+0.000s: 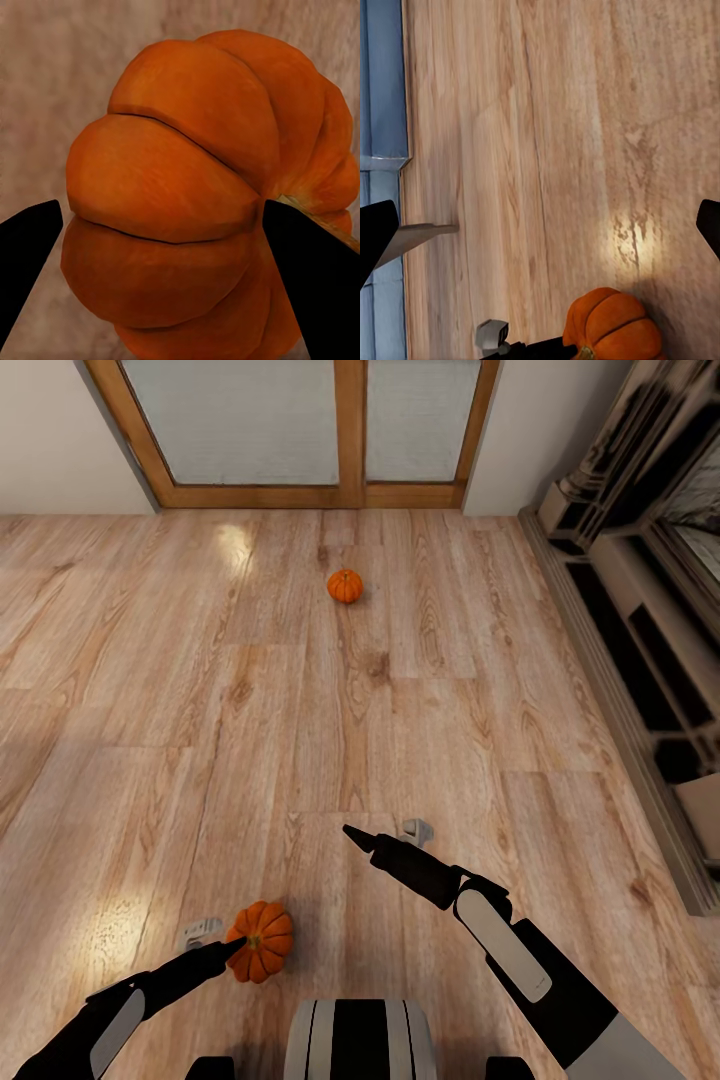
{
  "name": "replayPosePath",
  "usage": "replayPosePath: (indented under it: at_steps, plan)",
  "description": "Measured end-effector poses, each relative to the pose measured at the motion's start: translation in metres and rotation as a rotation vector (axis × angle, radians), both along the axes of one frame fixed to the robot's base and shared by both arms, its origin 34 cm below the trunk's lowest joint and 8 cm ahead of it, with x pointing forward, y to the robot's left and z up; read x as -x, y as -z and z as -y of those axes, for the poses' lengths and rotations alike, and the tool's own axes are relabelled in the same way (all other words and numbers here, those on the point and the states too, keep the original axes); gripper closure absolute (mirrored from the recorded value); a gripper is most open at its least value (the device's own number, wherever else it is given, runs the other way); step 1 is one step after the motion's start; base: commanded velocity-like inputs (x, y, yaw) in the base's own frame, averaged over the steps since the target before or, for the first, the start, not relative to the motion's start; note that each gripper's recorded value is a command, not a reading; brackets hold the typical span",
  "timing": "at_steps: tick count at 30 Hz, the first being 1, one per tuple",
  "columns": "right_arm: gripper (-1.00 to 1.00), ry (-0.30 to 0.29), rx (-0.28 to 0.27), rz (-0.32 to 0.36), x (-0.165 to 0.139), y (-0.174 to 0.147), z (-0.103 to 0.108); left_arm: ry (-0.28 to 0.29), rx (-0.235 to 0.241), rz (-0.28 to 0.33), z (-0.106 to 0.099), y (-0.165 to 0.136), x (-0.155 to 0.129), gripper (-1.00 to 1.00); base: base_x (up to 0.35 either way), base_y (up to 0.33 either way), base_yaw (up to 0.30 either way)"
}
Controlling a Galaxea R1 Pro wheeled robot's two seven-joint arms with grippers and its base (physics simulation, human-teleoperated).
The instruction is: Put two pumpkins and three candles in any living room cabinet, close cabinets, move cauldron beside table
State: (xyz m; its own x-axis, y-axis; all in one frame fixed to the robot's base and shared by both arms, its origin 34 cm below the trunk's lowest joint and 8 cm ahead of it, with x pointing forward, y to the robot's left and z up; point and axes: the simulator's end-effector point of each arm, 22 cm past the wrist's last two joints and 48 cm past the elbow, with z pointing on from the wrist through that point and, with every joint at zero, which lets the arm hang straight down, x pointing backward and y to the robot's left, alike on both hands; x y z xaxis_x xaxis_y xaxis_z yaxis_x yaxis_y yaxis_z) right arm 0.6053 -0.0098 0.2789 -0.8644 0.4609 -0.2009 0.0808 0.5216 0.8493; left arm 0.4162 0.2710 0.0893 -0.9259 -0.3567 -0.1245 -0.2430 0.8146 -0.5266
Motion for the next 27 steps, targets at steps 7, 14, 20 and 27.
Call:
replayPosePath:
  at_steps: [7,14,20,27]
  plan:
    - [-1.00,0.000,0.000,0.000,0.0000,0.0003,0.0002,0.000,0.000,0.000,0.0000,0.0000,0.0000,1.00,0.000,0.000,0.000]
    - [-1.00,0.000,0.000,-0.001,0.0004,0.0008,0.0002,0.001,0.000,0.001,0.0000,0.0000,0.0000,1.00,0.000,0.000,0.000]
    - [-1.00,0.001,-0.001,0.001,-0.0002,-0.0002,0.0000,0.000,0.000,0.000,0.0000,0.0000,0.0000,1.00,0.000,0.000,0.000]
    - [-1.00,-0.003,-0.020,0.012,-0.0008,-0.0045,-0.0023,0.003,0.003,0.003,0.0004,-0.0004,-0.0002,1.00,0.000,0.000,0.000]
